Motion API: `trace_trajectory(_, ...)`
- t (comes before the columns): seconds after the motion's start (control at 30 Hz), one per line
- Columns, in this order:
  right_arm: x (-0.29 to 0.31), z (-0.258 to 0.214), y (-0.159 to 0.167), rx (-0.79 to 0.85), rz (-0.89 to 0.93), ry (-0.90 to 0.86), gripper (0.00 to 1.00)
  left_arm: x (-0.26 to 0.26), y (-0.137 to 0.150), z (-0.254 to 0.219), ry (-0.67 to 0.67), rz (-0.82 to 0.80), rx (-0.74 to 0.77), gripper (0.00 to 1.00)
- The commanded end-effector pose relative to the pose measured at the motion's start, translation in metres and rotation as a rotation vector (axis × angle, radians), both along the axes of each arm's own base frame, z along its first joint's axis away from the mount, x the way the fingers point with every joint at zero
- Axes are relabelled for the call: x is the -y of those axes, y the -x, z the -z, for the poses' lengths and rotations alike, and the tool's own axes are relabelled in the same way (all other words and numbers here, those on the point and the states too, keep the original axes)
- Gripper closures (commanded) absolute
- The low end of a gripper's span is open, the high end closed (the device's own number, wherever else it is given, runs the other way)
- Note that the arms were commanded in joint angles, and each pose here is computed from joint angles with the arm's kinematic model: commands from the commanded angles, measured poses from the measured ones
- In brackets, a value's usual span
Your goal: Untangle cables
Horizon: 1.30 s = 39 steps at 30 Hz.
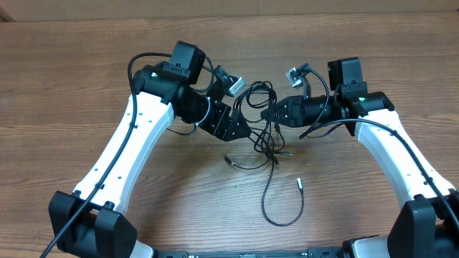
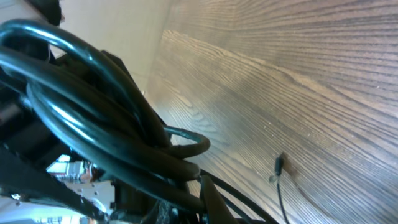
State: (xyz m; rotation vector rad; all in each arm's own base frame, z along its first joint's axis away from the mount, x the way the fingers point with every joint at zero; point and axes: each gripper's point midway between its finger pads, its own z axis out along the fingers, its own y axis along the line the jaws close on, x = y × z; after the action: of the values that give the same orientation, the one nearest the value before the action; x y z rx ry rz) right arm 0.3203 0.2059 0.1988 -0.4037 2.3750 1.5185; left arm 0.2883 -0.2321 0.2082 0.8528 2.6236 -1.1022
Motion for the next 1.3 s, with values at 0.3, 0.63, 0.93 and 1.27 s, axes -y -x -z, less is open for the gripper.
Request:
trace_trajectory(0.3, -0.01, -0.03, 0.014, -0.048, -0.066, -0.153, 0.96, 0.012, -0.025, -0.021, 0.074, 0.066, 0.223, 0.4)
trace_trajectory(0.63, -0.01, -0.031, 0.012, -0.077, -0.048, -0.157, 0.96, 0.01, -0.025, -0.018, 0.059, 0.06, 0.219, 0.96)
trace_trajectory(0.93, 0.004, -0.012, -0.003, -0.116, 0.069, -0.052, 0.96, -0.006, -0.029, -0.004, -0.055, 0.023, 0.217, 0.96)
trace_trajectory(1.27, 0.061, 0.064, -0.011, -0.222, 0.351, 0.421, 0.96, -0.037, -0.045, -0.006, -0.053, -0.08, 0.184, 0.96)
